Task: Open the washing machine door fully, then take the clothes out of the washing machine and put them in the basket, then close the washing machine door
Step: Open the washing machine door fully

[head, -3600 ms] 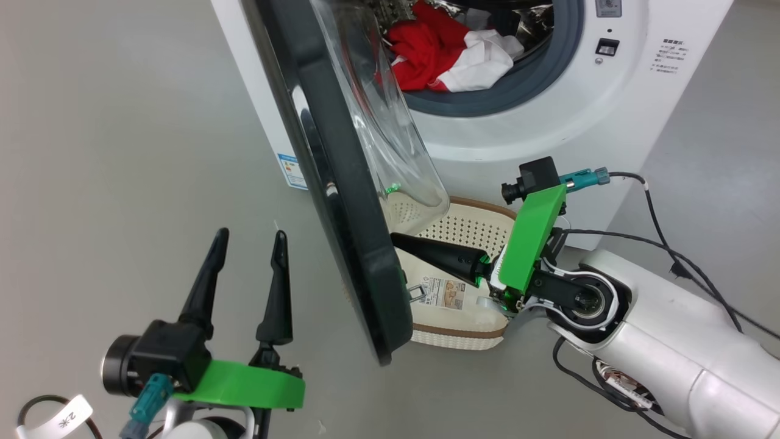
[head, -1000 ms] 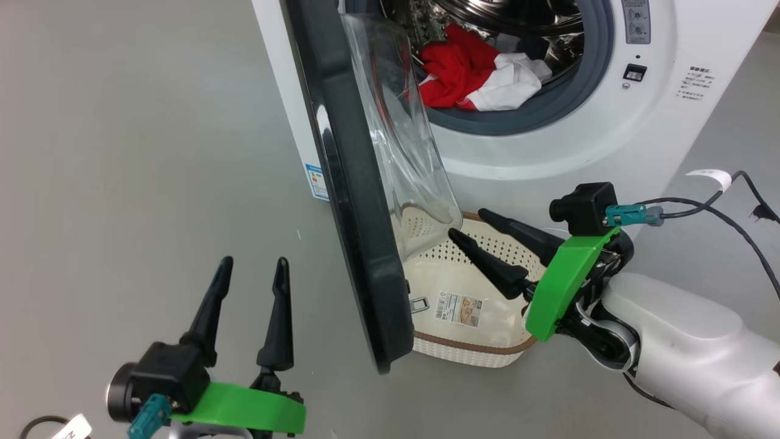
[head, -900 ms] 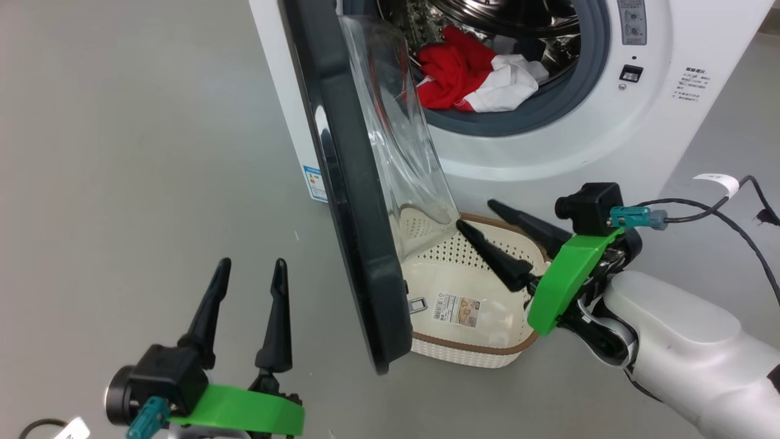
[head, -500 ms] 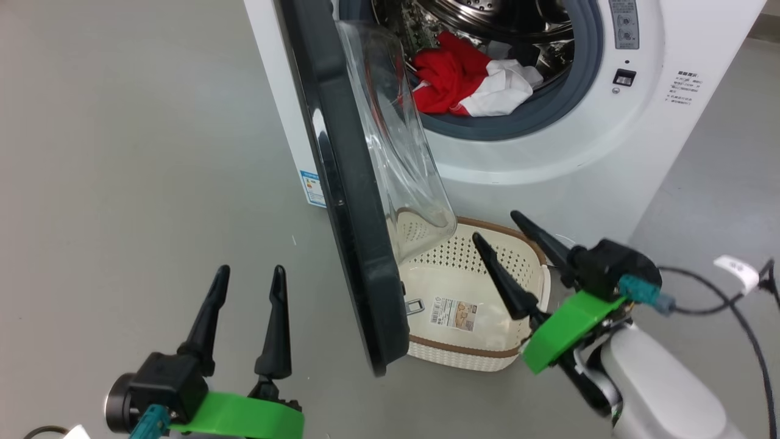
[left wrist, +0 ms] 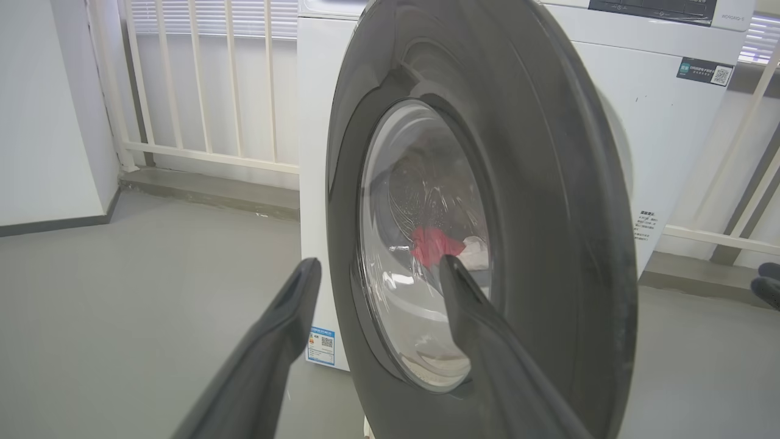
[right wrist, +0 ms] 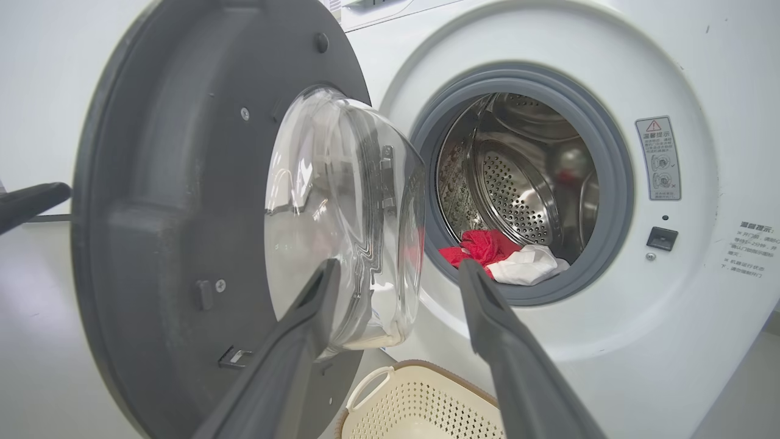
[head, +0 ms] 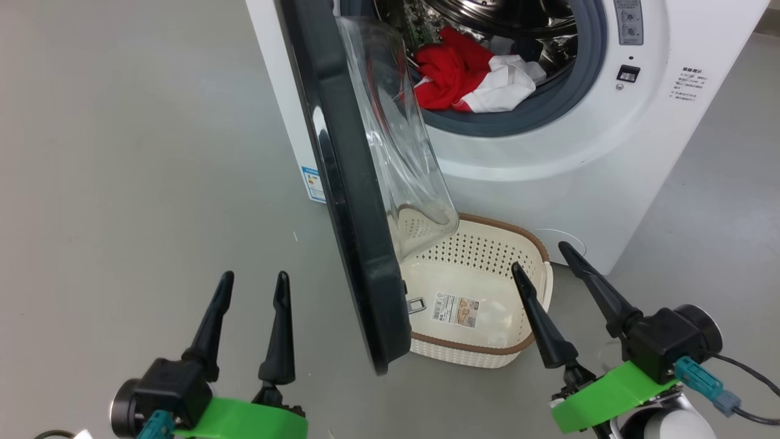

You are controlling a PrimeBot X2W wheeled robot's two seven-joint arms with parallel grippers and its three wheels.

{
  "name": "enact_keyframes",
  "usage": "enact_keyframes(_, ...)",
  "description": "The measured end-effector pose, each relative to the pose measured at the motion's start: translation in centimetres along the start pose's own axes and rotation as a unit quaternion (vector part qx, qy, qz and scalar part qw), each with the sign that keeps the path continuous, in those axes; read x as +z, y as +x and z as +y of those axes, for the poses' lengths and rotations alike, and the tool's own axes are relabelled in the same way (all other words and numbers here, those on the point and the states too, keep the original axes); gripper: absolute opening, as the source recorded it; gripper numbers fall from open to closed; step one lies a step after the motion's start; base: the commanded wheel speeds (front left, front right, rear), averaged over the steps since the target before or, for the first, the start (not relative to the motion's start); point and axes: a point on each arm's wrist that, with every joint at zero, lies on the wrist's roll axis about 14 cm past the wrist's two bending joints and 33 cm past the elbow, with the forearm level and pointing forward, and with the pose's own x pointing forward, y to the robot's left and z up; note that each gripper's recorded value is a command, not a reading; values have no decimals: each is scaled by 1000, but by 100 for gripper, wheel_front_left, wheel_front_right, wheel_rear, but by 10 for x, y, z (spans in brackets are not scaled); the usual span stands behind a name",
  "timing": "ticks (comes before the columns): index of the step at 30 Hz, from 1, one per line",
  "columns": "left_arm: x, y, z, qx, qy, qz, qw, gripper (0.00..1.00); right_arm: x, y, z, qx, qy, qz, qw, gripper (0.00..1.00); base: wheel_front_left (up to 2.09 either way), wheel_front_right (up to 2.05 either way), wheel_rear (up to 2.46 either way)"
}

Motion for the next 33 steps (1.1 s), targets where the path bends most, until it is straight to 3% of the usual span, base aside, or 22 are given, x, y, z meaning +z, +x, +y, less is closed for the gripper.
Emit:
enact_keyframes(13, -7, -1, -5, -6, 1, 6, 1000, 100, 0, -15, -10, -21, 3, 0, 1000, 100, 0, 0, 0)
enact_keyframes(14, -6, -1, -5, -7, 0, 6, 1000, 86, 0, -15, -10, -21, 3, -1, 1000, 100, 0, 0, 0)
enact_keyframes(15, -6, -1, -5, -7, 0, 5, 1000, 38, 1, -15, -10, -22, 2, -2, 1000, 100, 0, 0, 0)
enact_keyframes(16, -5, -1, -6, -8, 0, 4, 1000, 0, 1, -16, -11, -23, 2, -2, 1000, 100, 0, 0, 0)
enact_keyframes(25, 22, -1, -18, -31, 1, -42, 999, 0, 3, -20, -13, -29, 5, -3, 1000, 100, 0, 0, 0)
enact_keyframes(33, 78, 7, -53, -84, 8, -141, 986, 0, 0, -20, -16, -34, 13, -1, 999, 100, 0, 0, 0)
